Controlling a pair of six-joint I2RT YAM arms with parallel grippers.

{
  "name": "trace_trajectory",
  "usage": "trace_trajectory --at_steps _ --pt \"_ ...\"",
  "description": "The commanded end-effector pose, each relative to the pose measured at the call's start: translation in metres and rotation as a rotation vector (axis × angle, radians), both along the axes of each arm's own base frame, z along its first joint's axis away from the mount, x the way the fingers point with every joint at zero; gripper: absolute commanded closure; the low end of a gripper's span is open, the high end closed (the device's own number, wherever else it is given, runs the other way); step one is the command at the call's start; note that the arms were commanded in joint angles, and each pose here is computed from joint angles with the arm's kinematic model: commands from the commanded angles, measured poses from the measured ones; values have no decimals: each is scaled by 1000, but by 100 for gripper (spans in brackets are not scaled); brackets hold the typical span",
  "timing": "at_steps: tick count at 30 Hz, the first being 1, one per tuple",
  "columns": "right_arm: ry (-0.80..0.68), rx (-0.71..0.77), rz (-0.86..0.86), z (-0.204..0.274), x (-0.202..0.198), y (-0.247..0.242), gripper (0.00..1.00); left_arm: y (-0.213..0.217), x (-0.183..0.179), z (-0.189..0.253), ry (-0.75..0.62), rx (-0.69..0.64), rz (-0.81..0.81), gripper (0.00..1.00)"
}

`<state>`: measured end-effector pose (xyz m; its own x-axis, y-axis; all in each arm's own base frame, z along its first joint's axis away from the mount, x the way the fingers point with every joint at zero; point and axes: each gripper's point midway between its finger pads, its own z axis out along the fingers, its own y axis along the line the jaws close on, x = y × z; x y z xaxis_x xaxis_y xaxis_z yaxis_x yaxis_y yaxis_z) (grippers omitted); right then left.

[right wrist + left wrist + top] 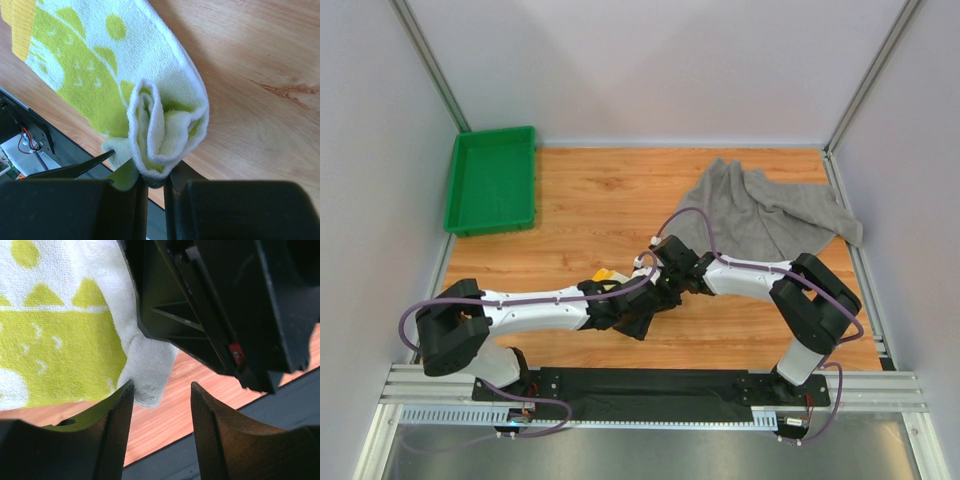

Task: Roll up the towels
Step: Roll the towel

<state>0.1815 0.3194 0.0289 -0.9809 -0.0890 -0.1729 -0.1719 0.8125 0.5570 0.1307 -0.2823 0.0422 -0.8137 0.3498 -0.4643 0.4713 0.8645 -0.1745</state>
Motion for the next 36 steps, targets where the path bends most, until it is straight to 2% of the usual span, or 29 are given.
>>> trace_trajectory --at_steps 1,5,11,20,21,23,26,27,28,32,36 --pt "7 10 13 3 -1 7 98 1 4 -11 -19 32 -1 44" --pt "15 7 16 2 -2 7 98 -3 -4 -26 14 29 -25 43" --pt "27 0 28 -1 -3 7 96 9 -13 -44 25 91 -45 46" --pt "27 -38 55 -4 4 4 89 31 -25 -50 35 115 -97 74" --pt "25 -37 56 -2 6 5 87 33 -26 -51 36 121 -98 80" --pt "28 -47 56 -4 9 3 81 37 -27 -53 39 136 -98 87" --pt "23 -48 49 -4 15 1 71 40 -27 -50 36 135 -95 91" --pt "23 -52 51 -5 17 -1 63 39 -27 -47 32 125 -95 93" --pt "18 -57 47 -5 20 -3 59 39 -27 -45 32 121 -94 97" --pt "15 -69 21 -7 35 -15 55 37 -27 -34 24 88 -95 99" --pt "12 -97 17 -13 42 -23 56 33 -27 -23 24 42 -85 99"
